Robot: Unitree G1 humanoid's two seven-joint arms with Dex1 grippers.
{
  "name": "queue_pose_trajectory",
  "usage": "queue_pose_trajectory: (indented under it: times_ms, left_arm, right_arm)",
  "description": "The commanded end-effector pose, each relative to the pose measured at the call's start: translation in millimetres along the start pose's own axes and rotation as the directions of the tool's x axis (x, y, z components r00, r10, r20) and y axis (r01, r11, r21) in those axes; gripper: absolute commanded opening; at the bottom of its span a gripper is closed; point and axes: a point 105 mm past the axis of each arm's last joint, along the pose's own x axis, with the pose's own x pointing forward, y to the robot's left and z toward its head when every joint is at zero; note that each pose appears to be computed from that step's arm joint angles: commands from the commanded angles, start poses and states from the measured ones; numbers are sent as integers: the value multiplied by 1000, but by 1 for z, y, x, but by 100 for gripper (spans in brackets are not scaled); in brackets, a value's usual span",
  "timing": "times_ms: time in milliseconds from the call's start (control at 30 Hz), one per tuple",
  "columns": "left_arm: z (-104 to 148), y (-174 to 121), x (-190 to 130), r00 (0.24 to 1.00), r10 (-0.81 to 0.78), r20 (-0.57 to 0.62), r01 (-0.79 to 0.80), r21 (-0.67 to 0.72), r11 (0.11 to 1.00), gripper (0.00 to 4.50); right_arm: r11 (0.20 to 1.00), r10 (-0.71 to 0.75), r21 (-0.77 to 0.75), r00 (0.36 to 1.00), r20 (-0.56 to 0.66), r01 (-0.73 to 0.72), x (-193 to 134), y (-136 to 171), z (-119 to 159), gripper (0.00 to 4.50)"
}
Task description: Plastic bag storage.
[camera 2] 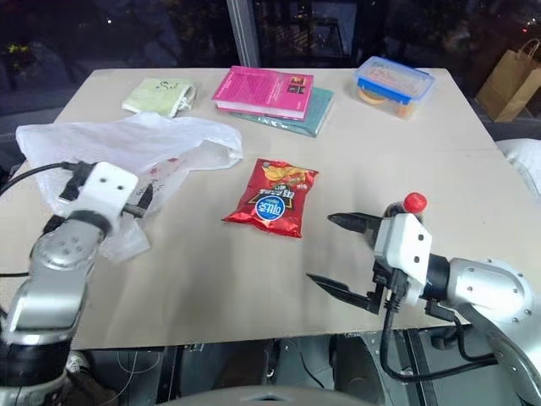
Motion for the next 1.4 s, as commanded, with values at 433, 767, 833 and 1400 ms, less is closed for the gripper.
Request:
queue_pose_trajectory:
  times_ms: [433, 767, 833, 1400]
  left_arm:
    - [15, 27, 44, 998, 49, 44, -56, 191, 980, 49]
    - [46, 49, 36, 987, 14, 159, -9, -31, 999, 1]
    - [56, 49, 34, 986, -50, 157, 79, -183, 980, 1]
    - [82, 44, 28, 977, -213, 6, 194, -434, 880, 1]
  right_arm:
    - [989, -104, -105, 994, 31, 107, 17, -12, 3, 450]
    - [973, -144, -183, 989, -6, 141, 36, -32, -7, 450]
    - [967, -132, -224, 991, -30, 122, 48, -36, -13, 450]
    - [958, -72, 275, 997, -29, 77, 98, -56, -34, 450]
